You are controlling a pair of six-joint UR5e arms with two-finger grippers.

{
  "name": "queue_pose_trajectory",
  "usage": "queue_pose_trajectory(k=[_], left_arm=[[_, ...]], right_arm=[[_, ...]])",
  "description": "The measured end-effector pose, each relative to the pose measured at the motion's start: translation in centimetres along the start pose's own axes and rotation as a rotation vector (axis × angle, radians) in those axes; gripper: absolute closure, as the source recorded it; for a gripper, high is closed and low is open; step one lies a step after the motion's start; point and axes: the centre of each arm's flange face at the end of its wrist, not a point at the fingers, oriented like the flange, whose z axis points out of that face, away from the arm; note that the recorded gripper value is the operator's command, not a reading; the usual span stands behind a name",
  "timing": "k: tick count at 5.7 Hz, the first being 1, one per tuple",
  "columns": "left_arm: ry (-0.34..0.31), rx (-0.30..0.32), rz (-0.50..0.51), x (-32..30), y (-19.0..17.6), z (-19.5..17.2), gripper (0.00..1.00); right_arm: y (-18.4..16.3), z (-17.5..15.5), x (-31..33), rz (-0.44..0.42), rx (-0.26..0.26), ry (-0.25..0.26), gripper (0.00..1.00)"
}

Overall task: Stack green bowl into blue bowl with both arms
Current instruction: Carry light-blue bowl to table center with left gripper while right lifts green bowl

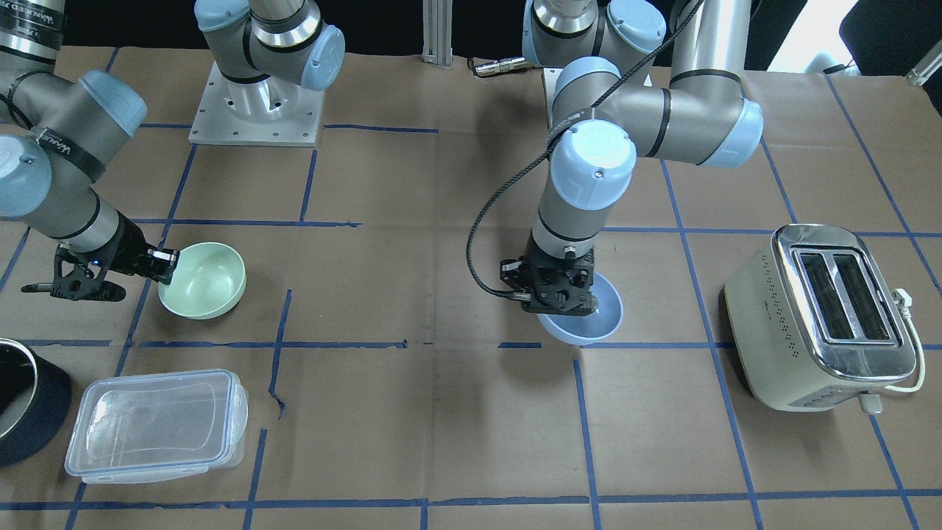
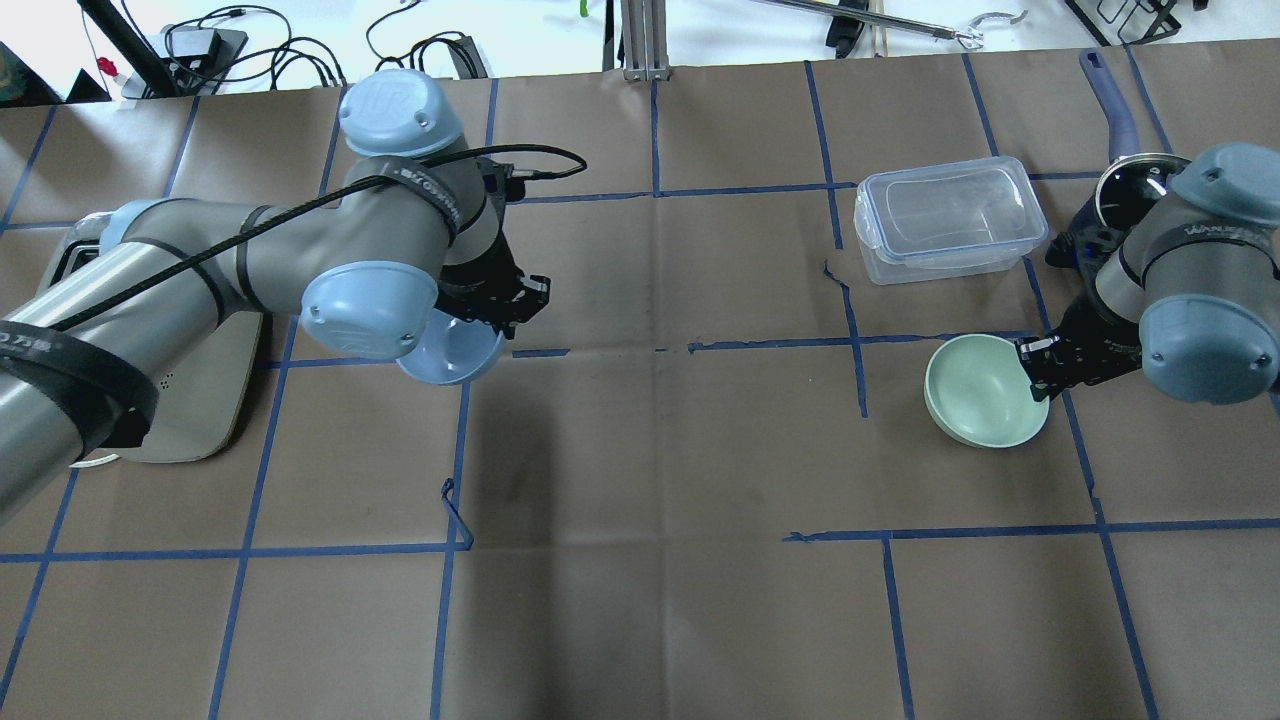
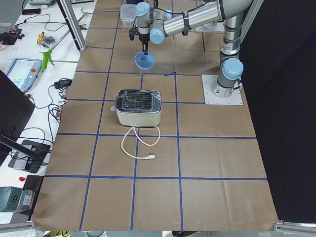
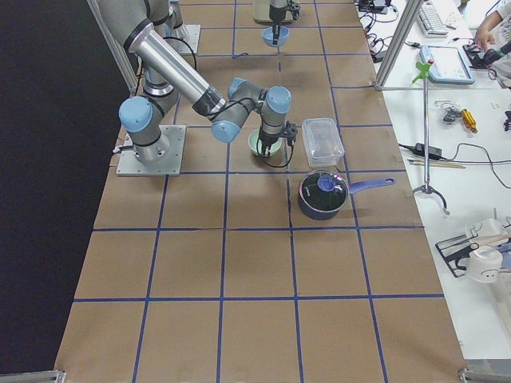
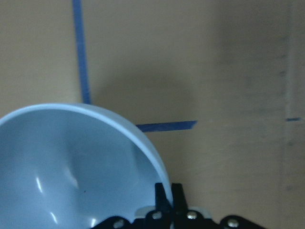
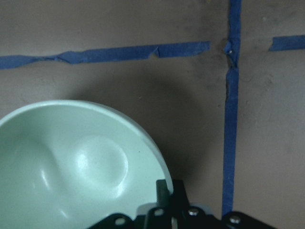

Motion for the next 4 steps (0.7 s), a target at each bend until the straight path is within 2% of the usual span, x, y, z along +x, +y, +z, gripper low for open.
queue_pose_trajectory(k=[1, 2, 4], left_arm=[[0.01, 0.045, 0.072, 6.1, -1.0, 0.5, 0.98], [0.02, 0.073, 0.123, 10.0, -1.3, 1.6, 0.98], [0.008, 0.043, 0.185, 13.6, 0.1, 4.9, 0.95]], right_arm=[[-0.9, -2.7, 0.0, -0.004, 0.014, 0.01, 0.92], [-1.7, -6.7, -0.5, 0.001, -0.004, 0.01, 0.92], [-1.9, -15.3, -2.5, 0.019, -0.069, -0.004, 0.92]])
